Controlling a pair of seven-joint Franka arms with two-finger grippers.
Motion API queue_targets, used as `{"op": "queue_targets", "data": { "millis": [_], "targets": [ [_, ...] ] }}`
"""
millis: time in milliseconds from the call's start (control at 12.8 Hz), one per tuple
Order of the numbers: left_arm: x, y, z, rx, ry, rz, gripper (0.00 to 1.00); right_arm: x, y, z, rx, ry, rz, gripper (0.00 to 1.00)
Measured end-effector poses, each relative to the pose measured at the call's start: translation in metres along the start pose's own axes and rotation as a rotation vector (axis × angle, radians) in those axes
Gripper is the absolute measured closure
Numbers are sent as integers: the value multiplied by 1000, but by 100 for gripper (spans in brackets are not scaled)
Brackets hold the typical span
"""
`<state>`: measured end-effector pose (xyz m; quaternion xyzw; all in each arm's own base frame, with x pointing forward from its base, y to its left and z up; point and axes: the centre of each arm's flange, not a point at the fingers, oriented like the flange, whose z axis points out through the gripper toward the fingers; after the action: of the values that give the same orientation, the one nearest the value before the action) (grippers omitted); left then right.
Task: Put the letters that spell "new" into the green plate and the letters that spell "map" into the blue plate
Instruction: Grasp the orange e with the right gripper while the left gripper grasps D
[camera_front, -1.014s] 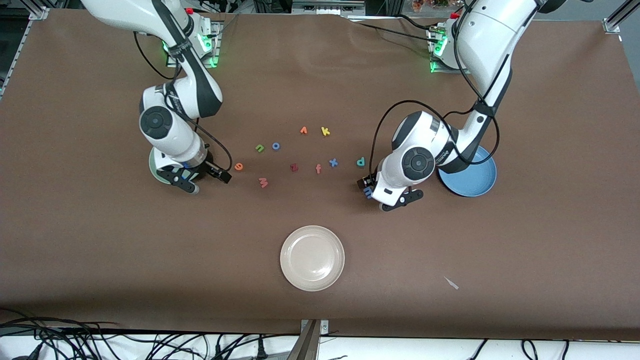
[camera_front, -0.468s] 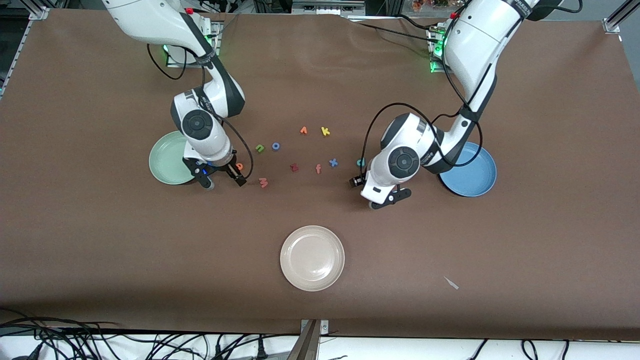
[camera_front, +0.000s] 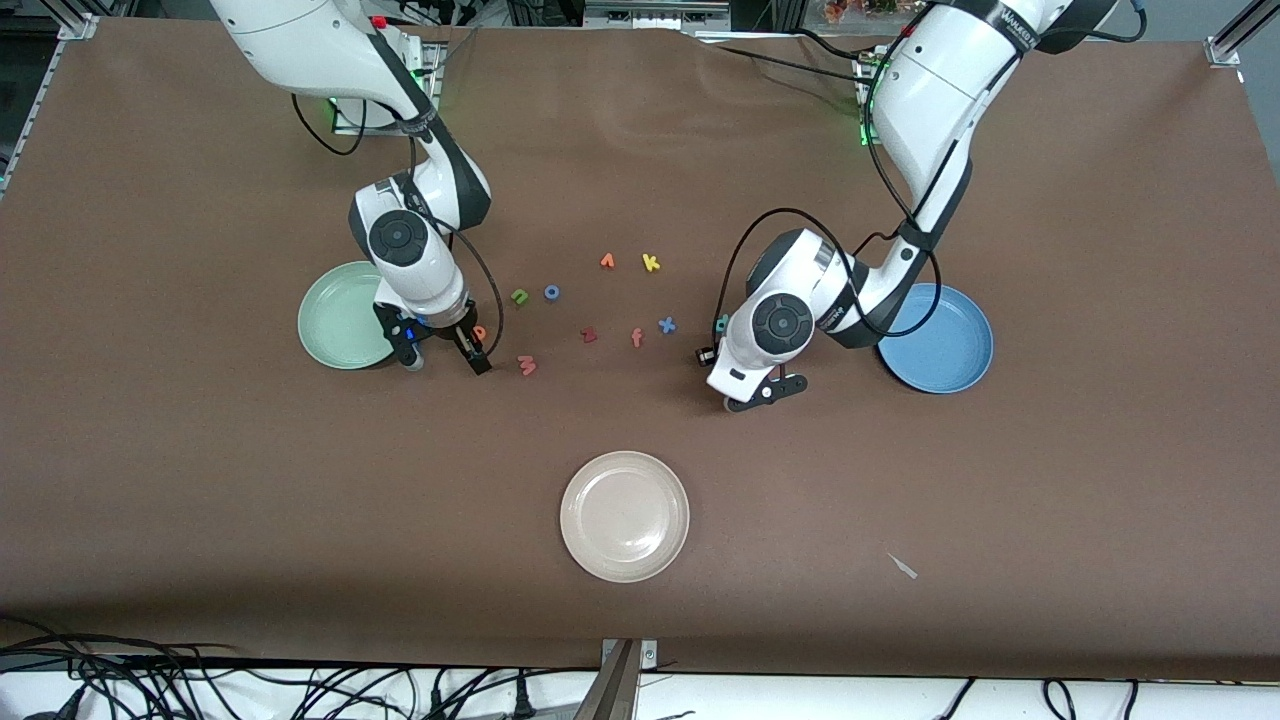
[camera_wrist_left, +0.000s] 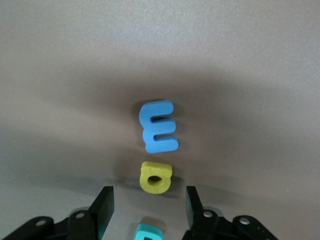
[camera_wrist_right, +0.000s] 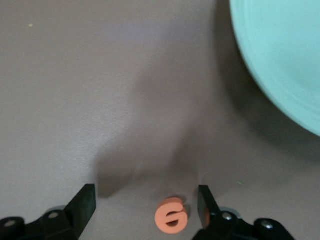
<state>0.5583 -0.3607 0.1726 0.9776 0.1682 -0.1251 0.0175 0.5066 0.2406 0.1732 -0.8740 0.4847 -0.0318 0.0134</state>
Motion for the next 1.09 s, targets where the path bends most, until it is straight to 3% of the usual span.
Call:
{"op": "queue_targets", "data": {
  "millis": [390,702,858,936,1092],
  "targets": [
    [4,2,5,-22,17,-2,37,-2,6,4,-22,-2,16,12],
    [4,2,1,-24,19,-1,73,-11,6,4,-28,-9,27,19],
    [4,2,1,-24,19,-1,73,-15,5,3,-28,-12,26,21],
    [3,2,0,-19,16,-1,73,-17,5,2,-26,-13,25,28],
    [1,-2,-13,25,-19,13,73,-19,3,-2,-21,-14,23,51]
  ]
}}
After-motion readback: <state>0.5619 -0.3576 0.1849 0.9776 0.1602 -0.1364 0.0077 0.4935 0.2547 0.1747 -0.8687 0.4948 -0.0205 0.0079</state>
